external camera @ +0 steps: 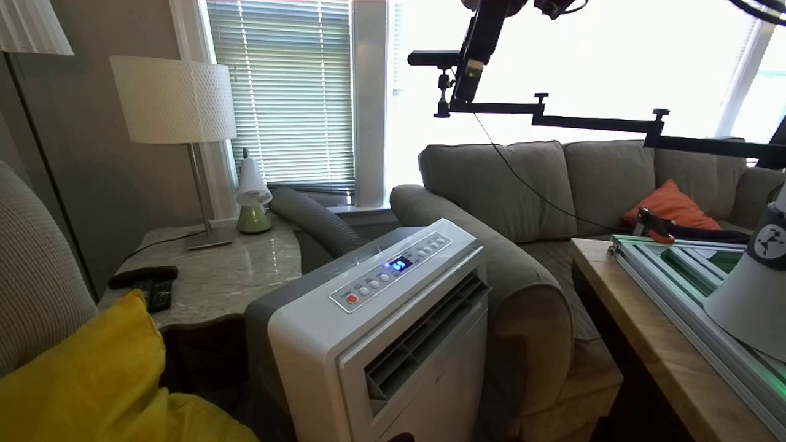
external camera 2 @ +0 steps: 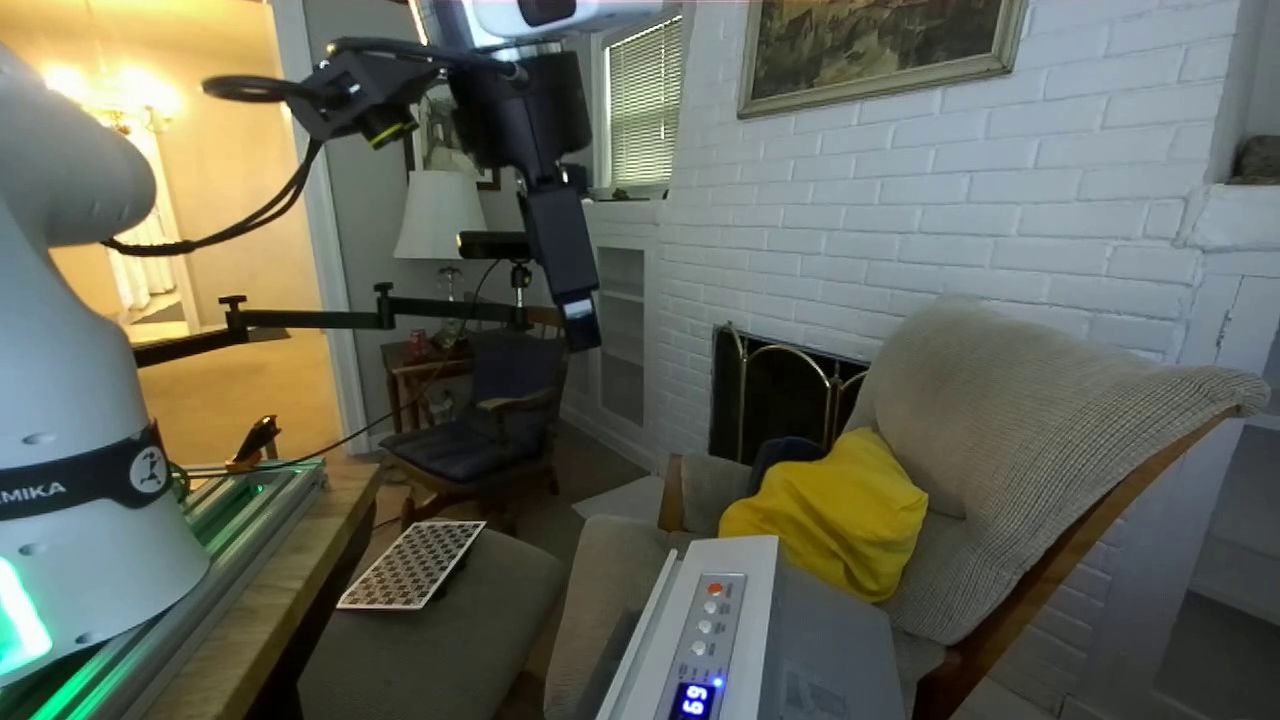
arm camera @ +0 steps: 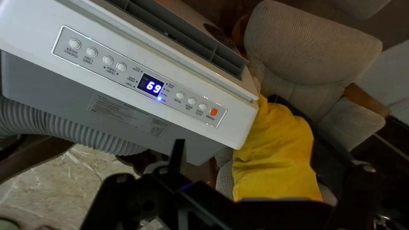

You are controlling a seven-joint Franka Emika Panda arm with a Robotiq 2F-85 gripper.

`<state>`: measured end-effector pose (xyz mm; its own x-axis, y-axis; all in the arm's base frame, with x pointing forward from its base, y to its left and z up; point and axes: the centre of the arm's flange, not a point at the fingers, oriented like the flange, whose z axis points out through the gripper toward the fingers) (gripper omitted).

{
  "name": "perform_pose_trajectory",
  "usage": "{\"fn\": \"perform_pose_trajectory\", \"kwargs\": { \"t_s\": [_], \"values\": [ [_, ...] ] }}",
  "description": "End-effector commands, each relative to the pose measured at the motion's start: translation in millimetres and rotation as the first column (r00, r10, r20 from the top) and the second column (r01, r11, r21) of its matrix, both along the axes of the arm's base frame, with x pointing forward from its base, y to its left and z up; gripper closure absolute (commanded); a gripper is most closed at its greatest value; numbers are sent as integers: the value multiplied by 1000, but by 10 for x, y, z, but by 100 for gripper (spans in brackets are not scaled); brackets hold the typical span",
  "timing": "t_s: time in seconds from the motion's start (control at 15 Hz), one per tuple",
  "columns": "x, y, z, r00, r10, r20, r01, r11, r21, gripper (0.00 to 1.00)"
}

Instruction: Press the button on the machine and place the pillow on top of it

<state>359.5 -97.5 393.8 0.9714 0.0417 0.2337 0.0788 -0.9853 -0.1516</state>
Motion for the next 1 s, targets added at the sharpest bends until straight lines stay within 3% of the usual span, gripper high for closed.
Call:
{"fn": "perform_pose_trajectory", "kwargs": {
  "t_s": [0.0,0.2,0.4,0.47,0.53,0.93],
  "values": [
    [74,-102,-132,996,-85,-12,85,996,-36,0],
    [290,-366,-534,980,-199,-32,198,980,-33,0],
    [468,-528,-981,971,-233,-46,233,972,-2,0],
    [528,-528,-1108,970,-235,-62,235,972,1,25],
    [566,-507,-1217,969,-237,-74,237,971,-5,26],
    [970,-301,-1573,971,-210,-111,209,978,-16,70]
  ]
}}
